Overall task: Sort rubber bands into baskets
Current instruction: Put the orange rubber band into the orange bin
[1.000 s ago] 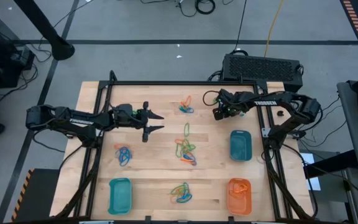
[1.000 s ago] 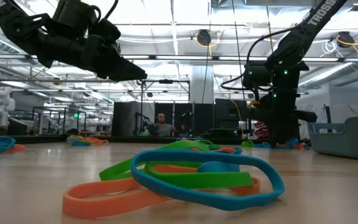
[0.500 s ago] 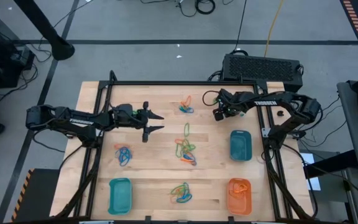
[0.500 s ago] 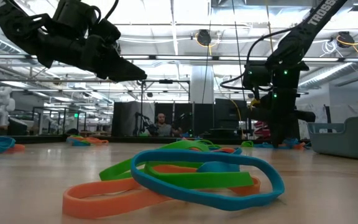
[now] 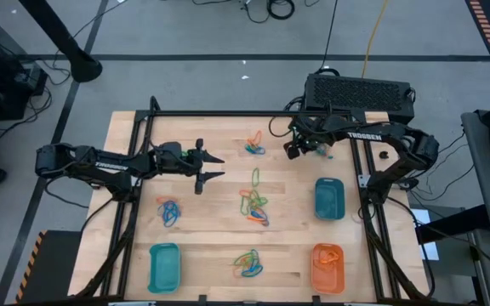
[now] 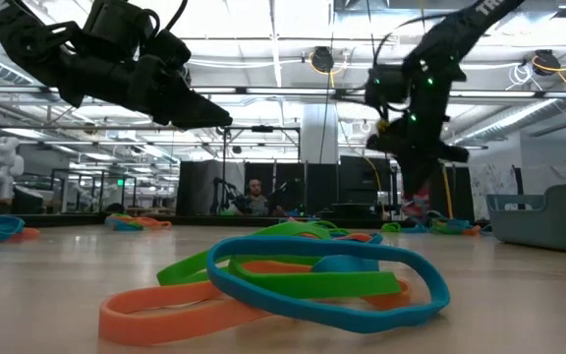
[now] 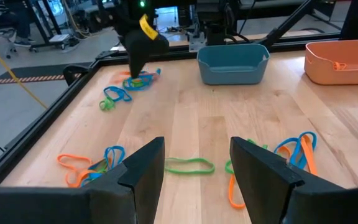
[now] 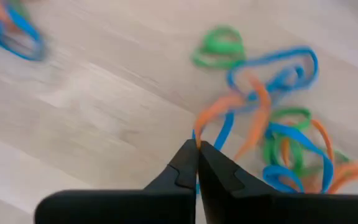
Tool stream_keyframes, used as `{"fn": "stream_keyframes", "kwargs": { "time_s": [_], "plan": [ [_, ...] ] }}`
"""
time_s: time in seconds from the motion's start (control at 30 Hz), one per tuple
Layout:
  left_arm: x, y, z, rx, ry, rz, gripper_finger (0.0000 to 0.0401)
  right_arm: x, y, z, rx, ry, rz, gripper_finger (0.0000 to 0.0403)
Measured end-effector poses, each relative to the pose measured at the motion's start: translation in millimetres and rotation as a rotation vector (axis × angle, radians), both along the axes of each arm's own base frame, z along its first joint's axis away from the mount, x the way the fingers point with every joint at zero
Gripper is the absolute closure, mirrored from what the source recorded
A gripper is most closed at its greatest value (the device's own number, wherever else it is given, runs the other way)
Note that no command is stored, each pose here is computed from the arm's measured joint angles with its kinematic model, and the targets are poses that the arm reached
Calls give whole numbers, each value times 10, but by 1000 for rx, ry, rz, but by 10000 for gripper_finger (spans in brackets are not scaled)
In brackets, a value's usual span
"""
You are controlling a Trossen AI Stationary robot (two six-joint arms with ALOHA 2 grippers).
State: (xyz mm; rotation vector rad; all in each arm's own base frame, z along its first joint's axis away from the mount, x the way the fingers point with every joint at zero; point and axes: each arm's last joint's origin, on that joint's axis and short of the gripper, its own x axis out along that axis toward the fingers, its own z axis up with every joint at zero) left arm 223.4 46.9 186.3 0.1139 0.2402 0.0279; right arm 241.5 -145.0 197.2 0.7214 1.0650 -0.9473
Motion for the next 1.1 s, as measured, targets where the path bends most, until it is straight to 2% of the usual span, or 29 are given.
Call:
{"fn": "stream_keyframes", "kwargs": {
  "time_s": [0.27, 0.53, 1.1],
  "plan": [
    [-1, -1, -5, -3, 6, 0, 210, 100, 23, 134, -23, -35, 26, 403],
    [-1, -1, -6, -3, 6, 0, 210, -25, 26, 112, -90, 125, -63, 403],
    [-1, -1, -6, -3, 6, 0, 210, -7, 24, 116, -99, 111, -59, 389]
  ]
}}
